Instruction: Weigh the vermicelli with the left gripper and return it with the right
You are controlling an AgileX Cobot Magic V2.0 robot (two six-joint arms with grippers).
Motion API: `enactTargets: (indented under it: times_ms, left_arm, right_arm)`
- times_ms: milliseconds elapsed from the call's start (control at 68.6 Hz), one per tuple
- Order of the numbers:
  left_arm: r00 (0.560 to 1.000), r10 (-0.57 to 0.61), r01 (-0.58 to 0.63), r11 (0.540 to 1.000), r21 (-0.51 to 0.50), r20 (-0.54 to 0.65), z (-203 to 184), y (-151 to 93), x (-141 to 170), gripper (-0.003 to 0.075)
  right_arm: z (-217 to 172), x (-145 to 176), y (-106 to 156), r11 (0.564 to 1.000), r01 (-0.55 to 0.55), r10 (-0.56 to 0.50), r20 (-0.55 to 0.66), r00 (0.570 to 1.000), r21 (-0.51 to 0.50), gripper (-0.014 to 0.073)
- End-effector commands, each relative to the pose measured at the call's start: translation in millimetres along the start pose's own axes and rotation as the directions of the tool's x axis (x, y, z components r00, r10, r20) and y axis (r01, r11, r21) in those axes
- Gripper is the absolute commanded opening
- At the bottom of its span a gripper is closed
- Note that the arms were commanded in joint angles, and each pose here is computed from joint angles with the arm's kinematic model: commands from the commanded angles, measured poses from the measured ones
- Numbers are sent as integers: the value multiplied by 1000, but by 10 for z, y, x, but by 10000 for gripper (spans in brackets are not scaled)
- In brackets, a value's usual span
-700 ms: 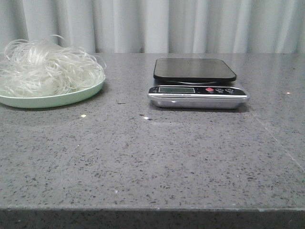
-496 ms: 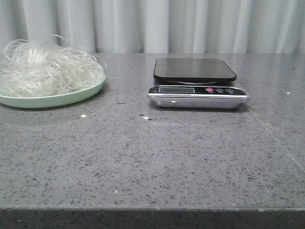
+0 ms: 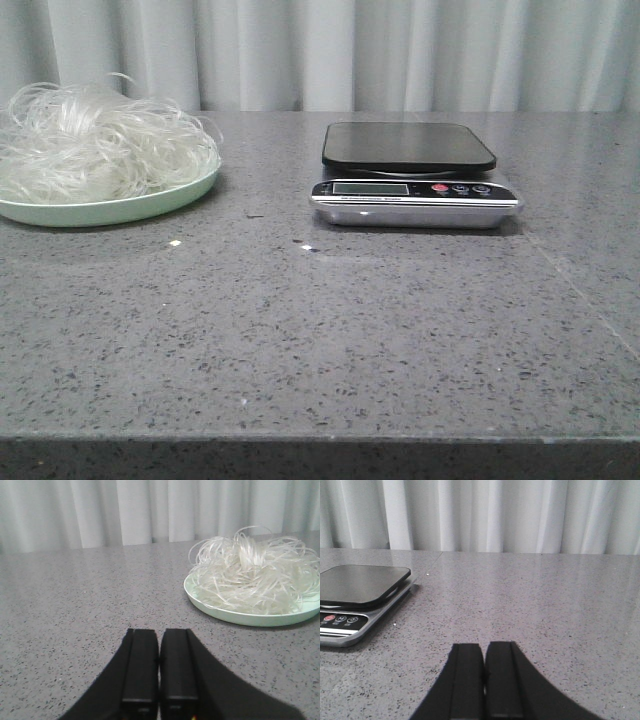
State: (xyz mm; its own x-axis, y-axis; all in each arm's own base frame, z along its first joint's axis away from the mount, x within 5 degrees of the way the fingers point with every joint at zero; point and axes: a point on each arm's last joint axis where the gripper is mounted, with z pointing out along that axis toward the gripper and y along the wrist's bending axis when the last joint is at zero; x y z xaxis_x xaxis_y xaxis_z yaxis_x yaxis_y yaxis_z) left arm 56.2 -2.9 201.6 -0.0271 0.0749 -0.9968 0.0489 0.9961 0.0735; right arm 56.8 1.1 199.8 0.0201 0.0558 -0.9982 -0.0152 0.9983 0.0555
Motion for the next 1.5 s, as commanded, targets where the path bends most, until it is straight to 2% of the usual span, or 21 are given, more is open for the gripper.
enactTargets:
  times_ms: [0,306,408,510,583,641,773,918,1020,1152,1224,1297,1399,1487]
  left_arm:
    - [995,-18,19,1000,-7,99,-17,8,-67,137]
    - [991,-18,20,1000,-11,132,-20,12,-96,137]
    - [976,-16,22,999,-23,216,-34,25,-173,137]
    - [929,-12,31,999,-45,370,-78,48,-313,137]
    - [862,-19,59,996,-63,506,-145,78,-466,137]
    - [825,-40,90,994,-62,563,-201,101,-620,137]
    - [813,-48,91,995,-45,581,-305,125,-1118,137]
    - [853,-56,81,996,-24,519,-265,150,-1732,137]
    - [906,-62,71,997,-5,418,-110,160,-2111,138]
    - [965,-67,64,998,20,253,191,160,-2405,161]
    - [983,-71,66,997,32,171,372,157,-2487,217]
    - [992,-85,80,996,46,99,563,151,-2546,314]
    - [993,-112,111,992,65,20,805,139,-2585,456]
    - [990,-131,134,988,80,-50,979,123,-2590,533]
  right_arm:
    - [-20,-113,-8,1000,0,-1,106,994,11,151]
    - [-20,-113,-8,1000,0,-1,106,994,11,151]
    - [-20,-112,-8,1000,0,-1,106,994,11,151]
    - [-20,-112,-8,1000,0,-1,106,994,11,151]
    - [-20,-112,-8,1000,0,-1,106,994,11,151]
    - [-20,-112,-8,1000,0,-1,106,994,11,151]
    - [-20,-112,-8,1000,0,-1,106,994,11,151]
    - [-20,-112,-8,1000,0,-1,106,994,11,151]
    - [-20,-112,-8,1000,0,-1,106,994,11,151]
    - [-20,-112,-8,1000,0,-1,106,994,11,151]
    - [-20,-112,-8,1000,0,-1,106,994,11,151]
    - [-20,-112,-8,1000,0,-1,106,994,11,151]
    - [-20,-112,-8,1000,0,-1,106,994,11,151]
    - [-20,-112,-8,1000,0,-1,106,994,11,151]
